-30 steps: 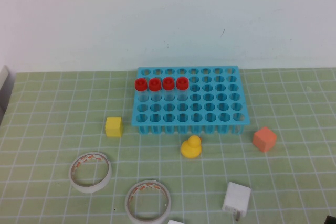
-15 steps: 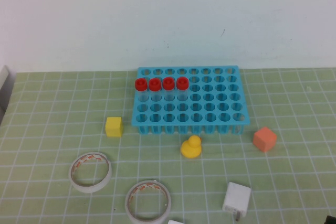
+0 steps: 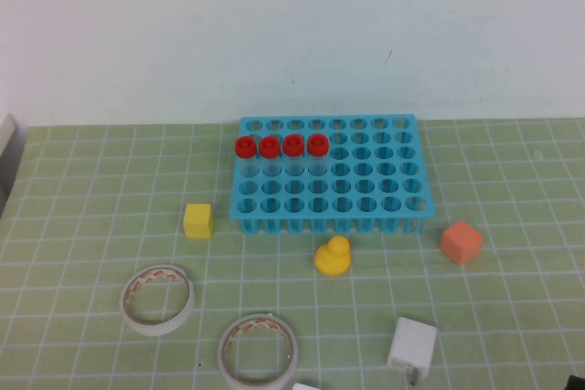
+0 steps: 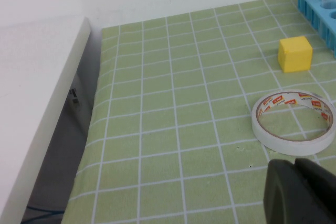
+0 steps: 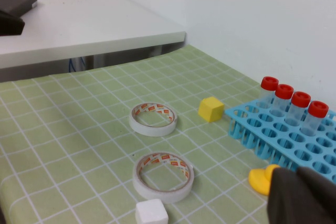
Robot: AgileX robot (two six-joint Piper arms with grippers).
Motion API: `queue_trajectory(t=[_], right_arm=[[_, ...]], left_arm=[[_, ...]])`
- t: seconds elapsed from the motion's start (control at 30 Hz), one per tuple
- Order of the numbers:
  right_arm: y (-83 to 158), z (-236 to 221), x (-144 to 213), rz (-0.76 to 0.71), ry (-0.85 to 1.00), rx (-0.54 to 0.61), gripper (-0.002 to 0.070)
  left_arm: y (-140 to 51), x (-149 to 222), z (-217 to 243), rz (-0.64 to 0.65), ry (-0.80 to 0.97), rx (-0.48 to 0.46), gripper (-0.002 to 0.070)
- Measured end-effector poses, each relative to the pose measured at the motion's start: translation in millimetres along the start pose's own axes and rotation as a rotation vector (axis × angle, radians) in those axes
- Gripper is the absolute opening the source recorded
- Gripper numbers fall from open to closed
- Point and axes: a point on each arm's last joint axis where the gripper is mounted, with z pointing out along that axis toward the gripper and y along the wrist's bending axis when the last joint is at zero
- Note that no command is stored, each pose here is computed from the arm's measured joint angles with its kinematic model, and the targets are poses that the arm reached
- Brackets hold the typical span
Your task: Place the test tubes
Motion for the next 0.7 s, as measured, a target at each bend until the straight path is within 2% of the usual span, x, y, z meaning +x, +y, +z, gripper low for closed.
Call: queue_trajectory(t=[0.43, 0.7], right_arm=[[0.0, 0.0, 0.0, 0.0, 0.0, 0.0, -0.0001], [0.0, 0.0, 0.0, 0.0, 0.0, 0.0, -0.0001]], left_arm=[[0.0, 0.2, 0.0, 0.0, 0.002, 0.0, 0.0], [-0.7, 0.3, 0.0, -0.048, 0.003, 0.007, 0.0]])
